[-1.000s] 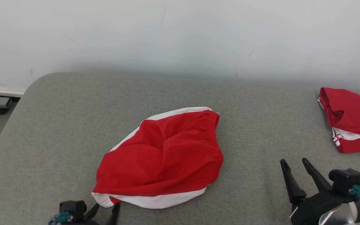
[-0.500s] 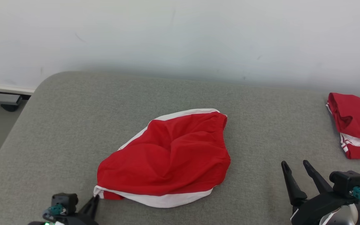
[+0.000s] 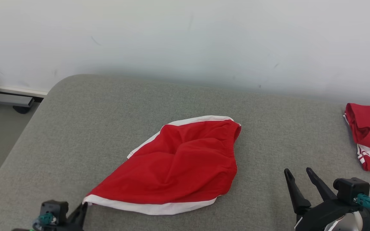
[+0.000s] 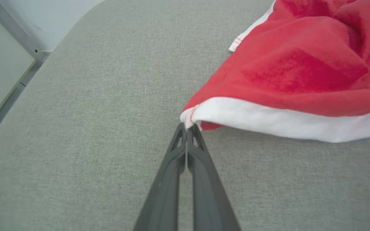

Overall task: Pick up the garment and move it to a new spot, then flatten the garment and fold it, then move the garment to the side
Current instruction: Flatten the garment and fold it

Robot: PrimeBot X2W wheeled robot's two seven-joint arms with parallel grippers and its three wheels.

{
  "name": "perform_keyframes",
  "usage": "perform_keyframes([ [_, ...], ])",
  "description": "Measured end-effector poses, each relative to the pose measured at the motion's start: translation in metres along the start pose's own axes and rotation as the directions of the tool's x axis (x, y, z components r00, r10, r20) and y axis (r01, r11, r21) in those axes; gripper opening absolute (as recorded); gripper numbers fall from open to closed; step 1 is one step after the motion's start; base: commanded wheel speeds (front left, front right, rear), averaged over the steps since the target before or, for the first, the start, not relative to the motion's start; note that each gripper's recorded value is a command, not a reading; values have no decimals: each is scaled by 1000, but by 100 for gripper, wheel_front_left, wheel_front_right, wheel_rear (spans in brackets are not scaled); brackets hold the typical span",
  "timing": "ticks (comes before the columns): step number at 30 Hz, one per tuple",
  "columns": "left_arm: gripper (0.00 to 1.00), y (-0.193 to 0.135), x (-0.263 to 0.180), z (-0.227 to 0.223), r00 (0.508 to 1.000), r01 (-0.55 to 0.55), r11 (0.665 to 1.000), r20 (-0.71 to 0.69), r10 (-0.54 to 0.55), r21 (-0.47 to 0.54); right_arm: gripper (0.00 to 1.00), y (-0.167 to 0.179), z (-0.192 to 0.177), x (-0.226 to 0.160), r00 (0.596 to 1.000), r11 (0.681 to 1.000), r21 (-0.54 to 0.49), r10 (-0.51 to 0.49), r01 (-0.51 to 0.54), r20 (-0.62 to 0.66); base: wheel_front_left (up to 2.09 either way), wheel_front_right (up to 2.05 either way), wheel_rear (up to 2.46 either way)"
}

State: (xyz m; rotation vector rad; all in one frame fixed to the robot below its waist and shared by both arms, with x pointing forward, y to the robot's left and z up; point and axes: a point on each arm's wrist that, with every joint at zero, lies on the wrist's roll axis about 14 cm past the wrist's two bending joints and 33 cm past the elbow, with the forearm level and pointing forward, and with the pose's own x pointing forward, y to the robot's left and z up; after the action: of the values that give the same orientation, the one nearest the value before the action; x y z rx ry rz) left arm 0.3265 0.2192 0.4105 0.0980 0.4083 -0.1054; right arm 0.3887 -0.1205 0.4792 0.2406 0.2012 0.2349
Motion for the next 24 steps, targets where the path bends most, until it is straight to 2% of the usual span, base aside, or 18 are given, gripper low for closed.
perform_keyframes([
  [5, 0, -12, -3, -16, 999, 22, 999, -38, -23, -35, 100, -3, -1, -2, 1000, 1000, 2, -8, 8, -1, 0, 0, 0],
  [6, 9, -12, -3, -18, 999, 18, 999, -42, -19, -39, 100, -3, -1, -3, 1000, 1000, 2, -9, 9, -4, 0, 0, 0],
  [7, 53, -10, -3, -18, 999, 6, 999, -40, -7, -48, 100, -4, -2, -3, 1000, 1000, 2, -10, 10, -5, 0, 0, 0],
  [8, 91, -7, -2, -18, 999, -11, 999, -34, 10, -51, 100, -4, -2, -3, 1000, 1000, 1, -10, 10, -7, 0, 0, 0],
  [9, 100, -3, -1, -16, 999, -27, 998, -25, 25, -59, 100, -3, -2, -3, 1000, 1000, 1, -9, 9, -8, 0, 0, 0],
  [17, 100, 26, -4, 0, 984, -168, 978, 35, 173, -123, 100, 7, -8, -2, 999, 1000, 16, 23, -23, -29, 0, 0, 0],
  [19, 100, 31, -7, 16, 974, -194, 970, 92, 209, -147, 100, 12, -9, -1, 999, 999, 15, 41, -41, -35, 0, 0, 0],
  [24, 100, 37, -15, 41, 951, -215, 959, 185, 248, -184, 100, 26, -20, 0, 994, 996, 29, 82, -81, -66, 0, 0, 0],
])
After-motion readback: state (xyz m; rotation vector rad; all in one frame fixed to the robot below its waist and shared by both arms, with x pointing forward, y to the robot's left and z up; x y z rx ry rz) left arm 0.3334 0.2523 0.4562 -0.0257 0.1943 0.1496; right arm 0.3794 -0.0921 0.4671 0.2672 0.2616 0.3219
